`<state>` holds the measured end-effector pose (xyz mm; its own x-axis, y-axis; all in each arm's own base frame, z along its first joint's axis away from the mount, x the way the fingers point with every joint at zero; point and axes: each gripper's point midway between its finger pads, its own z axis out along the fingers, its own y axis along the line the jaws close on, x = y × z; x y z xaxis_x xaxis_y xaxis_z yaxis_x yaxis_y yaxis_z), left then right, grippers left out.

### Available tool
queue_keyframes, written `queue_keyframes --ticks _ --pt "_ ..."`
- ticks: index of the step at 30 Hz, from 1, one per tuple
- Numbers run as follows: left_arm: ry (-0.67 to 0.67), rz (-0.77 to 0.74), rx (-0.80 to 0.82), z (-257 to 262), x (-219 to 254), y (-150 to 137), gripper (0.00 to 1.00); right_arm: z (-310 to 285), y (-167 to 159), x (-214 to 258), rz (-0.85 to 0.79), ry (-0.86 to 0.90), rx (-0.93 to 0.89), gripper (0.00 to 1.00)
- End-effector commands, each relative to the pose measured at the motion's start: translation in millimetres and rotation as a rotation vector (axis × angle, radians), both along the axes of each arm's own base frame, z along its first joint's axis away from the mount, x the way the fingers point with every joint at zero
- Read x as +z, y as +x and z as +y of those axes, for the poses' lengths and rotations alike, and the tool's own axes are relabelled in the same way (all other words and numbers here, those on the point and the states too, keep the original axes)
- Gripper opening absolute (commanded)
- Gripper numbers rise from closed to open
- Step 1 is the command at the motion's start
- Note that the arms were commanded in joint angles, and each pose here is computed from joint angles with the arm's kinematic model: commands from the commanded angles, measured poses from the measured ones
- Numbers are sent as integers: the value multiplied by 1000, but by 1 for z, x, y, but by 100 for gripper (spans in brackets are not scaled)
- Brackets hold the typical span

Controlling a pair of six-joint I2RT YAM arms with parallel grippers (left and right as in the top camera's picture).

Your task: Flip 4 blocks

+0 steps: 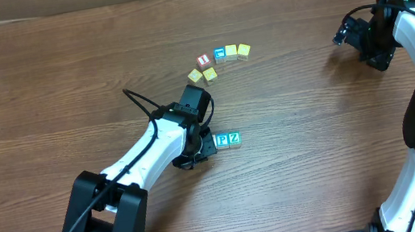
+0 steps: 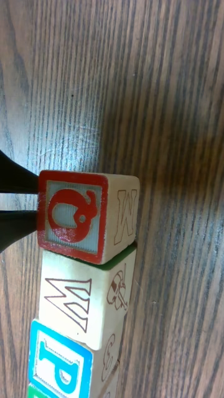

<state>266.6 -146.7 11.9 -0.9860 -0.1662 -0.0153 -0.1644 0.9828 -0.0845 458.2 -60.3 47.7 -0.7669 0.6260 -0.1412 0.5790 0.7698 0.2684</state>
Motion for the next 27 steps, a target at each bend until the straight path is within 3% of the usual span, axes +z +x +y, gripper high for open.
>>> queue_keyframes --ticks 1,7,11,16,27 --pt "20 2 17 3 -4 -2 4 -1 1 3 -9 -9 2 100" --pt "13 22 15 2 -4 -6 4 -1 1 3 -9 -9 2 100" --pt "-63 45 -38 -10 4 -9 4 -1 1 3 -9 -9 2 100" --pt "-90 -4 -72 -17 36 6 4 -1 1 3 -9 -9 2 100" --pt "41 -86 9 21 72 39 4 -1 1 3 -9 -9 2 100"
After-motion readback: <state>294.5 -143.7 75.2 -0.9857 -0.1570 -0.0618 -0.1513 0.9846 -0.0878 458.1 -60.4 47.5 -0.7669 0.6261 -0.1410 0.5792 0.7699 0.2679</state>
